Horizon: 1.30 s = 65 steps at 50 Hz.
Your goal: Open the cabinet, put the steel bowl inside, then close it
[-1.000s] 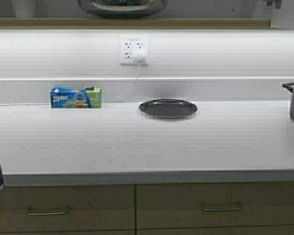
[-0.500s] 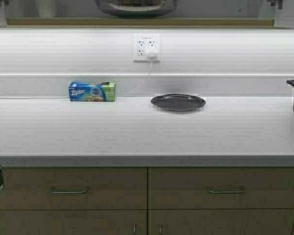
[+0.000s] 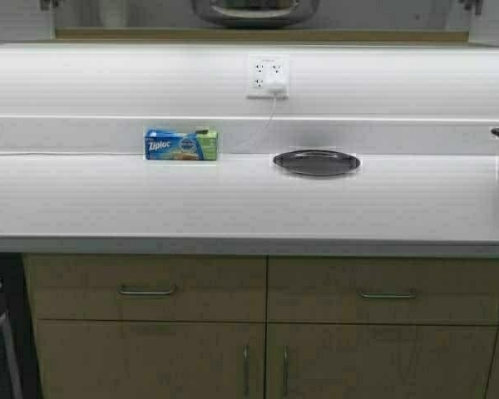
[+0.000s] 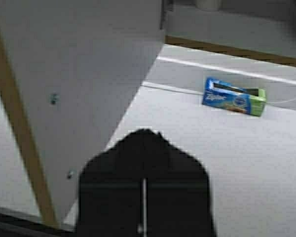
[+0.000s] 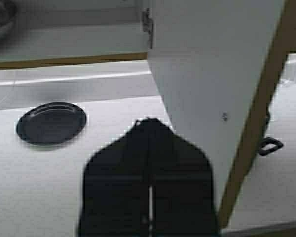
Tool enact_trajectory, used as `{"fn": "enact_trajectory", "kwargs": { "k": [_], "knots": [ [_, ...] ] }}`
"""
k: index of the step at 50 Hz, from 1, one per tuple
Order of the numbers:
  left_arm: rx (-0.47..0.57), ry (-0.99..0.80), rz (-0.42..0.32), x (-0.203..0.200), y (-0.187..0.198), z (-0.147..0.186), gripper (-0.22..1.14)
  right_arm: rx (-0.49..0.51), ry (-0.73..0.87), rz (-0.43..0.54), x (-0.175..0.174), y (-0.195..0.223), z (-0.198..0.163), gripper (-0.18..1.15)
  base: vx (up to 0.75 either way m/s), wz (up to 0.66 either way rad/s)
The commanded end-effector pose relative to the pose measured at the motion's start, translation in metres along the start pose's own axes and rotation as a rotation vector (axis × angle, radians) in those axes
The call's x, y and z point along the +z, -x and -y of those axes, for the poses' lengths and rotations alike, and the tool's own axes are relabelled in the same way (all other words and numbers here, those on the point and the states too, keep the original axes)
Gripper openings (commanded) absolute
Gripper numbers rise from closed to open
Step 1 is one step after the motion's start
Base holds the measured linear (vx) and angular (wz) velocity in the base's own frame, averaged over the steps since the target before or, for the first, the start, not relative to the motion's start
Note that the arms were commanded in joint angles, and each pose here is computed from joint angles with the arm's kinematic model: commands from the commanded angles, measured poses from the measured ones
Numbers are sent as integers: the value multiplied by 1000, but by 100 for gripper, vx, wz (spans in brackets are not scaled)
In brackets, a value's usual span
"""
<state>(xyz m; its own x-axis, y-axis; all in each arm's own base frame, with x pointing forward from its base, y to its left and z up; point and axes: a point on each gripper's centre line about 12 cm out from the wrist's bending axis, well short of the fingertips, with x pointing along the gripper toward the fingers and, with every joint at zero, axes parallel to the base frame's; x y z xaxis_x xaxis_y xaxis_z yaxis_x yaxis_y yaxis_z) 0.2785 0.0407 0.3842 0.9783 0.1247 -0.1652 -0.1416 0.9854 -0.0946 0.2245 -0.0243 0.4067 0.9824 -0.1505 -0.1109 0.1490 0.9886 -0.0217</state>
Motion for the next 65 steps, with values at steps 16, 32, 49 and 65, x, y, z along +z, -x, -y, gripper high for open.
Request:
{"fn": "enact_trajectory", "kwargs": {
  "k": [16,32,49,65],
  "knots": [
    [220,24,58,58,-69,-79,4,-256,26,64,46,-42,68,7,-20,1],
    [225,45,53,67,-144,-100,4,-277,-15,-17,51,-146,99,7,-7,-2],
    [148,35,39,64,-178,-71,4,-223,-78,-32,45,-184,88,7,1,-1],
    [16,11,24,49,-139,-5,4,-74,-59,-38,43,-194,26,7,1,0]
  ]
}}
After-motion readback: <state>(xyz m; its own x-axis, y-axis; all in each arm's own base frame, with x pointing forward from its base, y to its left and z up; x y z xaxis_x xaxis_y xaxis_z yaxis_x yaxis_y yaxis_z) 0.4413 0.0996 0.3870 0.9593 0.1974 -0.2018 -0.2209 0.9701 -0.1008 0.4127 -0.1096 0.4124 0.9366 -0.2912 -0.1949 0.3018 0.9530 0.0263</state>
